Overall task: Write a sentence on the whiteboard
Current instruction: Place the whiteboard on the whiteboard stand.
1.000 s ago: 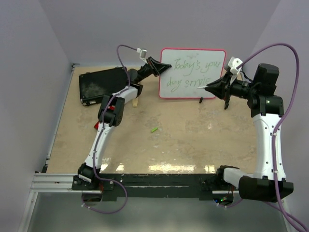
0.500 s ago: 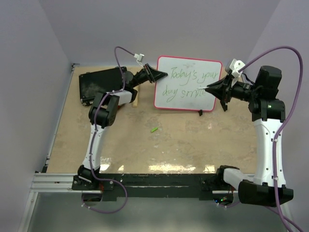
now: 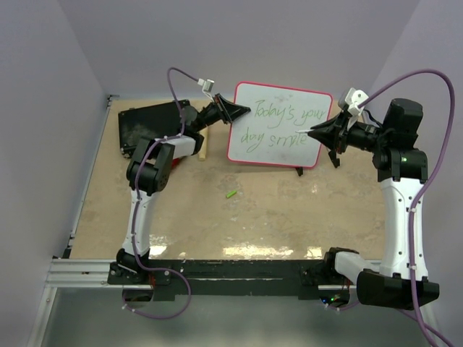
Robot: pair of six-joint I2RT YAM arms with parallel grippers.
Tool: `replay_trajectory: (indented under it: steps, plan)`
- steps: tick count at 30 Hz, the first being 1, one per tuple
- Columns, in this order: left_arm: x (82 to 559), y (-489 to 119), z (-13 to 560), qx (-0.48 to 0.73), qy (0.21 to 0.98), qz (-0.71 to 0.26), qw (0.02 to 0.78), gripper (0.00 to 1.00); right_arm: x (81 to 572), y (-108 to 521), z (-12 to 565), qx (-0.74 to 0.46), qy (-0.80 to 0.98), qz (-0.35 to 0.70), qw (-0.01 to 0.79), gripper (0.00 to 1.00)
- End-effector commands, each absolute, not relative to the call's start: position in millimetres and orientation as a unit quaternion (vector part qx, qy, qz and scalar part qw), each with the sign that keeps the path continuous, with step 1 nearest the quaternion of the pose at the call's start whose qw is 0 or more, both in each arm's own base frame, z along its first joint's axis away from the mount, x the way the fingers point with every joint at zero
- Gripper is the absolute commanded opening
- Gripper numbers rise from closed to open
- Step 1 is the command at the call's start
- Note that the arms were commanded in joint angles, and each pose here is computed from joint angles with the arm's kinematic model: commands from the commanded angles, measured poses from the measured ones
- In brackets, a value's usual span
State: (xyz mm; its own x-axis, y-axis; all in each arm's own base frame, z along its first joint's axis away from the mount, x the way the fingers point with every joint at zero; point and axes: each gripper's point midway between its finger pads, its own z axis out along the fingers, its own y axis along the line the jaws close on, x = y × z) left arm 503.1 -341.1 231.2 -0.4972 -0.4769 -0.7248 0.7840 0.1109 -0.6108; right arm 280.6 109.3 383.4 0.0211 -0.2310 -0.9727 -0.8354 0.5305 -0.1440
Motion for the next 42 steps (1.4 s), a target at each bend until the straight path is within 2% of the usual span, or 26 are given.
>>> replay_trajectory:
  steps: [1, 22, 31, 42]
  plan:
    - [455, -319, 371, 0.202, 0.347, -0.657, 0.638, 0.00, 276, 112, 390, -0.417, 0.637, 0.265, 0.592, 0.00]
    - [448, -327, 432, 0.151, 0.296, -0.654, 0.680, 0.00, 269, 115, 397, -0.425, 0.627, 0.270, 0.594, 0.00]
    - [446, -350, 443, 0.132, 0.285, -0.661, 0.681, 0.00, 266, 117, 402, -0.432, 0.622, 0.270, 0.595, 0.00]
    - [455, -395, 409, 0.110, 0.298, -0.649, 0.691, 0.00, 262, 118, 405, -0.439, 0.616, 0.271, 0.596, 0.00]
